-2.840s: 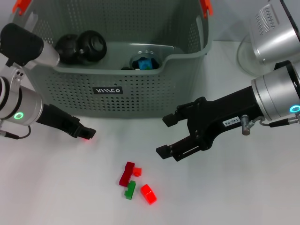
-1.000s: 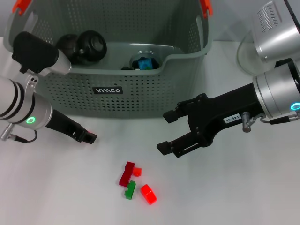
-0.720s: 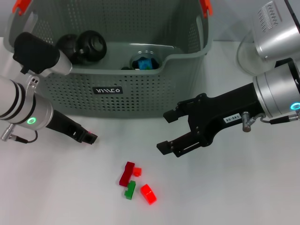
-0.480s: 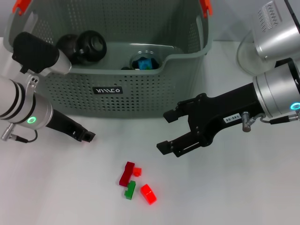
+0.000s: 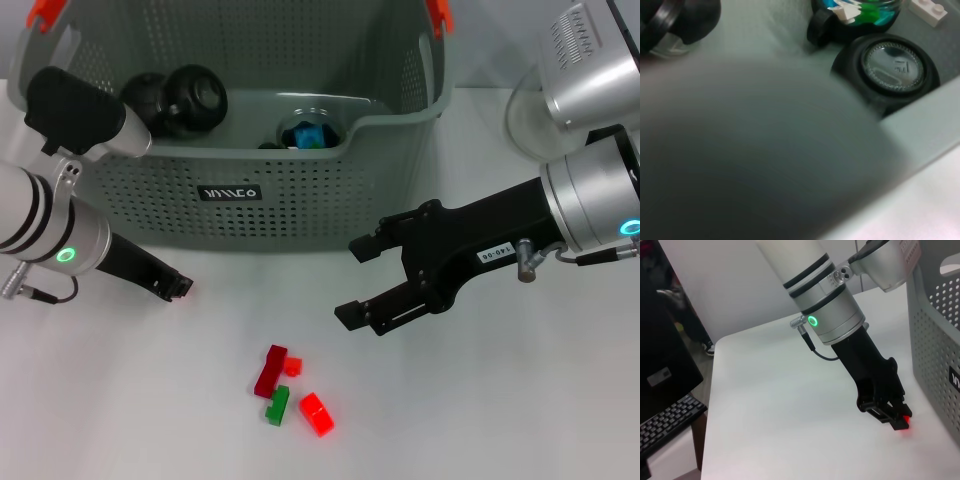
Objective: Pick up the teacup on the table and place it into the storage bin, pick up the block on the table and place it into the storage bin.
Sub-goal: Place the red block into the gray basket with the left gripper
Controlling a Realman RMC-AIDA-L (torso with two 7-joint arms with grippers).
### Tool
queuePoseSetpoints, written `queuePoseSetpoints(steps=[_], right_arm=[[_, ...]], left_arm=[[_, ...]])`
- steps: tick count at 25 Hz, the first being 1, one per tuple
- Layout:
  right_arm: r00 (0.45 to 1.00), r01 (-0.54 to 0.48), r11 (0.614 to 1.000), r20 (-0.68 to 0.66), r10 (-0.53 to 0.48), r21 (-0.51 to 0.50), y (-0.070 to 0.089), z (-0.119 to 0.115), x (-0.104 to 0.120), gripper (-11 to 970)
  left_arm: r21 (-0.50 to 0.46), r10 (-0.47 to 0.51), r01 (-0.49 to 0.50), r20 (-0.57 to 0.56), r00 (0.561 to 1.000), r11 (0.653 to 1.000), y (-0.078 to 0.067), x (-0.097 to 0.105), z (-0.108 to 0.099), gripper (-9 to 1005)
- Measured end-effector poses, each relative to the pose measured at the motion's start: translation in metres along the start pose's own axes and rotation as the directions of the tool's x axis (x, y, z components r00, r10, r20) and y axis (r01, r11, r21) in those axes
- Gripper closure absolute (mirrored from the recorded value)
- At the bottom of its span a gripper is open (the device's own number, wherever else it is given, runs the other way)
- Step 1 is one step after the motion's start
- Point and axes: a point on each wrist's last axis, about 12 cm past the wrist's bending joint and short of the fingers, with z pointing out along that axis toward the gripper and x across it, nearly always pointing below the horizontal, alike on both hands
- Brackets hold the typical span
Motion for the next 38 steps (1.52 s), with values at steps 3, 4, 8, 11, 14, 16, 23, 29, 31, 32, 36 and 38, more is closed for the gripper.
queuePoseSetpoints(steps=[3, 4, 8, 11, 14, 16, 23, 29, 31, 32, 36, 38], right_arm=[[1.000, -0.001, 1.000, 0.000, 0.001, 0.001, 0.000, 0.000, 0.000, 47], [1.000, -0.001, 1.000, 0.000, 0.001, 0.001, 0.000, 0.000, 0.000, 47], [1.000, -0.003, 1.000, 0.000, 0.003, 0.001, 0.000, 0.000, 0.001, 47], [1.000, -0.006, 1.000, -0.002, 0.006, -0.003, 0.001, 0.000, 0.003, 48], [1.000, -0.010, 1.000, -0.006, 0.010, -0.007, 0.001, -0.001, 0.004, 47], [1.000, -0.013, 1.000, -0.014, 0.013, -0.011, 0.001, -0.001, 0.007, 47], [0.999, -0.029, 0.999, -0.032, 0.028, -0.020, 0.002, -0.005, 0.021, 47], [0.998, -0.054, 0.998, -0.034, 0.053, -0.023, 0.002, -0.010, 0.030, 47], [0.998, -0.059, 0.998, -0.032, 0.059, -0.023, 0.002, -0.011, 0.031, 47], [0.998, -0.062, 0.998, -0.030, 0.061, -0.023, 0.002, -0.012, 0.032, 47], [0.998, -0.067, 0.997, -0.023, 0.066, -0.024, 0.002, -0.014, 0.032, 47], [0.998, -0.067, 0.997, -0.021, 0.067, -0.024, 0.002, -0.014, 0.032, 47]], left_arm=[[0.002, 0.000, 0.000, -0.001, 1.000, 1.000, 0.000, 0.000, 0.000, 808], [0.003, 0.000, 0.000, -0.003, 1.000, 1.000, 0.000, 0.000, 0.000, 811], [0.020, 0.005, -0.005, -0.017, 1.000, 1.000, -0.002, 0.000, -0.003, 817], [0.057, 0.025, -0.023, -0.037, 0.999, 0.998, -0.005, 0.000, -0.014, 817], [0.084, 0.049, -0.045, -0.048, 0.998, 0.995, -0.008, 0.001, -0.030, 818], [0.113, 0.057, -0.052, -0.045, 0.997, 0.992, -0.011, 0.000, -0.042, 818], [0.300, 0.076, -0.114, 0.133, 0.988, 0.947, -0.021, -0.011, -0.083, 817], [0.406, 0.058, -0.206, 0.348, 0.936, 0.890, -0.018, -0.035, -0.112, 817], [0.394, 0.047, -0.215, 0.393, 0.918, 0.894, -0.012, -0.045, -0.117, 817], [0.382, 0.042, -0.215, 0.414, 0.909, 0.899, -0.009, -0.051, -0.119, 817], [0.302, 0.003, -0.168, 0.479, 0.878, 0.938, 0.014, -0.078, -0.123, 818], [0.271, -0.014, -0.138, 0.491, 0.871, 0.953, 0.024, -0.088, -0.121, 818]])
